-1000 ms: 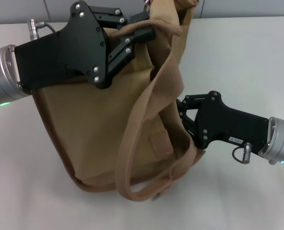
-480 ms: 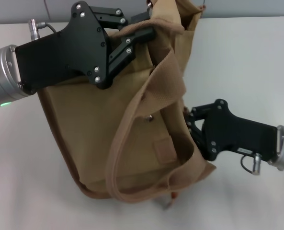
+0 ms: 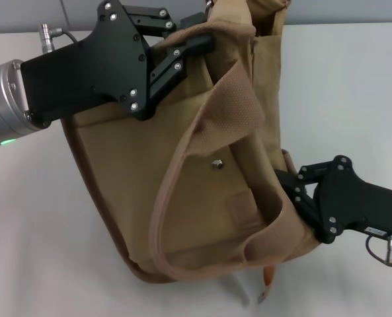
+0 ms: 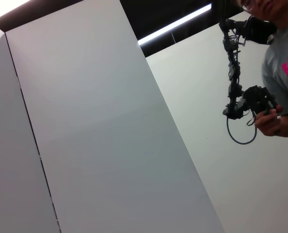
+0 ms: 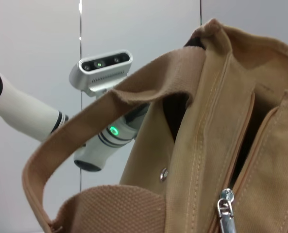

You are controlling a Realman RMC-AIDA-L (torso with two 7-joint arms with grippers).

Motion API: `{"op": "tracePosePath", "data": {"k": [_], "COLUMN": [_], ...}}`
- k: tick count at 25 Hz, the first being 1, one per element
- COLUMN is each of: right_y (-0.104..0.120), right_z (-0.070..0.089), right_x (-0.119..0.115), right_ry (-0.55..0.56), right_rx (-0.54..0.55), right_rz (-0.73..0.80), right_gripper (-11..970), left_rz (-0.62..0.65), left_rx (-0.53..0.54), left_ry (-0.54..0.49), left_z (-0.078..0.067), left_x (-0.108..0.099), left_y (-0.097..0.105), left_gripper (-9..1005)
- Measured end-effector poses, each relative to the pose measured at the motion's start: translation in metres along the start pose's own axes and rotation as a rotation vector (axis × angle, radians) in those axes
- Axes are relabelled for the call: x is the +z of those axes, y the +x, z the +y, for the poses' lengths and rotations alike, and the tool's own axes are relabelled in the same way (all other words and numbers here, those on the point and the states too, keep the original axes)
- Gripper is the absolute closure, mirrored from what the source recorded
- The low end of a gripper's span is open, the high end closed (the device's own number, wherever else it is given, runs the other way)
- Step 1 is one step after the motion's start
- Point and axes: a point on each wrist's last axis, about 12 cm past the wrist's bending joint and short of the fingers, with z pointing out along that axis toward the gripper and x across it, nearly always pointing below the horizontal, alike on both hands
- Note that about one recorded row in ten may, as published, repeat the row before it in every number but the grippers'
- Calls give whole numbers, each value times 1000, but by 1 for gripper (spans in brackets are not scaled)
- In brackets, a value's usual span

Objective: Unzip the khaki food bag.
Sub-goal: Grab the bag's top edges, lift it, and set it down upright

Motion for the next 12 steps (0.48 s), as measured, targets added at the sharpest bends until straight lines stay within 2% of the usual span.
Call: {"op": "tracePosePath", "data": {"k": [5,9,12], "right_y": [-7,-7,-8], "right_z": [0,0,-3], "right_x": [-2,1,7], "right_ry": [36,40,20], "right_rx": [-15,-44,-62], "right_rz": [-84,-92,-85], "right_gripper": [925,910,814], "left_rz": [-1,0,0], "left_rx": [0,0,-1], "left_ry": [10,9,9], "left_z": [0,1,1], "left_x": [2,2,3], "left_y": [0,0,0], "left_gripper": [905,905,905]}}
